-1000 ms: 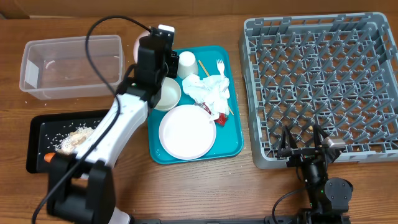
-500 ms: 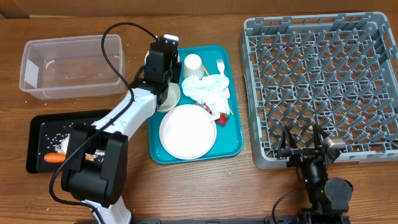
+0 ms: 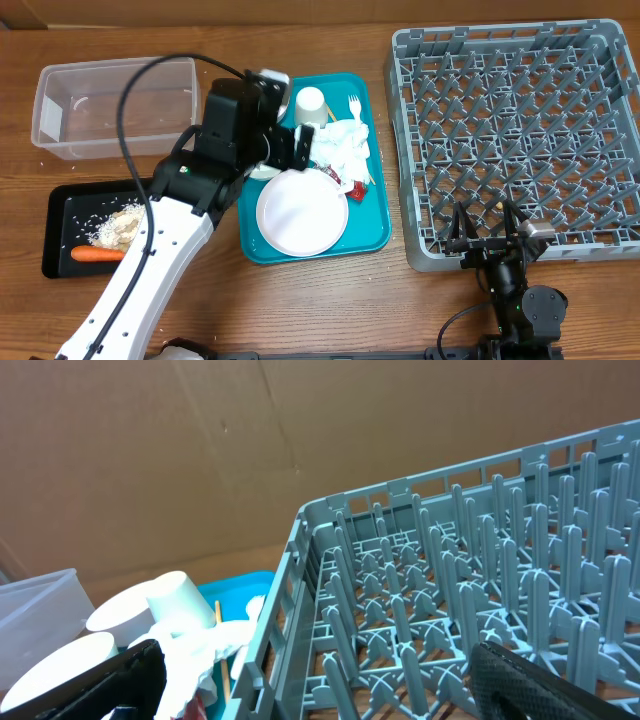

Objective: Sort waste into correct bins and load items into the dishwasher rack
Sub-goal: 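Reach the left gripper to the crumpled napkins and grasp them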

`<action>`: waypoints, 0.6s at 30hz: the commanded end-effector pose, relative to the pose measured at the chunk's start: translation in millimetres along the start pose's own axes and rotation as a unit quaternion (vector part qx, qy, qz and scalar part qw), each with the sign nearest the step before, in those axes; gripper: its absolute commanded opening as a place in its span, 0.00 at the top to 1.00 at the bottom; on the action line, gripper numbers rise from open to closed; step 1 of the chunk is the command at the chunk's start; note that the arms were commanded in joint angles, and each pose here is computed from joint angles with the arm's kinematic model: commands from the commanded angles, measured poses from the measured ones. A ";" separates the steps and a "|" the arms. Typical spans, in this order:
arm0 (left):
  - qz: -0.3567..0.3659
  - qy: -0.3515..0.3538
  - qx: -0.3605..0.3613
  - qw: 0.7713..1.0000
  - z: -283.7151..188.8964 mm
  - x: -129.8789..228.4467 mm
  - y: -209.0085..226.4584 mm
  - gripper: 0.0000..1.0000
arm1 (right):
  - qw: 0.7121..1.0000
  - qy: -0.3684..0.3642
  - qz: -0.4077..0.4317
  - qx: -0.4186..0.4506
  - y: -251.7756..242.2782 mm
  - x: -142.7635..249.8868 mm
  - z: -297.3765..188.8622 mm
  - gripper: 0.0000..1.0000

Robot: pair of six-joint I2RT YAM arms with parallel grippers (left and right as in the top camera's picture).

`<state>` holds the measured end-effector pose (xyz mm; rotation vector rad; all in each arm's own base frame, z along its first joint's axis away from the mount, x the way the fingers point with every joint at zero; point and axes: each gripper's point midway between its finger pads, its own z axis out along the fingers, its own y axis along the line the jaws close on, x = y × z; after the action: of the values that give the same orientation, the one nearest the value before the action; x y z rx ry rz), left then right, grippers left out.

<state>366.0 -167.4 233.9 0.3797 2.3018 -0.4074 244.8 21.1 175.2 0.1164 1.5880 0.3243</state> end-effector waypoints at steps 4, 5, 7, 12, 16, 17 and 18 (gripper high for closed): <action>-0.036 0.108 0.153 0.982 5.6 46.4 -49.5 0.00 | 1.000 -0.002 0.000 0.006 -3.2 1.7 0.1 0.00; -0.037 0.113 0.134 0.984 7.1 49.8 -42.8 0.00 | 1.000 -0.002 0.000 0.006 -3.2 1.7 0.1 0.00; -0.051 0.120 0.079 0.988 9.8 54.0 -24.7 0.00 | 1.000 -0.002 0.000 0.006 -3.2 1.7 0.1 0.00; -0.254 0.101 -0.240 0.932 -26.5 77.3 84.9 0.00 | 1.000 -0.003 0.000 0.006 -3.2 1.6 0.1 0.00; -0.327 0.087 -0.276 0.900 -55.5 85.0 112.0 0.00 | 1.000 -0.003 0.000 0.006 -3.2 1.6 0.1 0.00; -0.347 0.109 -0.213 0.907 -46.1 86.8 92.1 0.00 | 1.000 -0.003 0.000 0.006 -3.2 1.6 0.1 0.00; -0.353 0.119 -0.185 0.909 -41.9 87.2 82.5 0.00 | 1.000 -0.003 0.000 0.006 -3.2 1.6 0.1 0.00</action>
<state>318.0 -40.5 180.1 -0.5780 2.6133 -0.0350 244.8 21.1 175.2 0.1167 1.5880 0.3246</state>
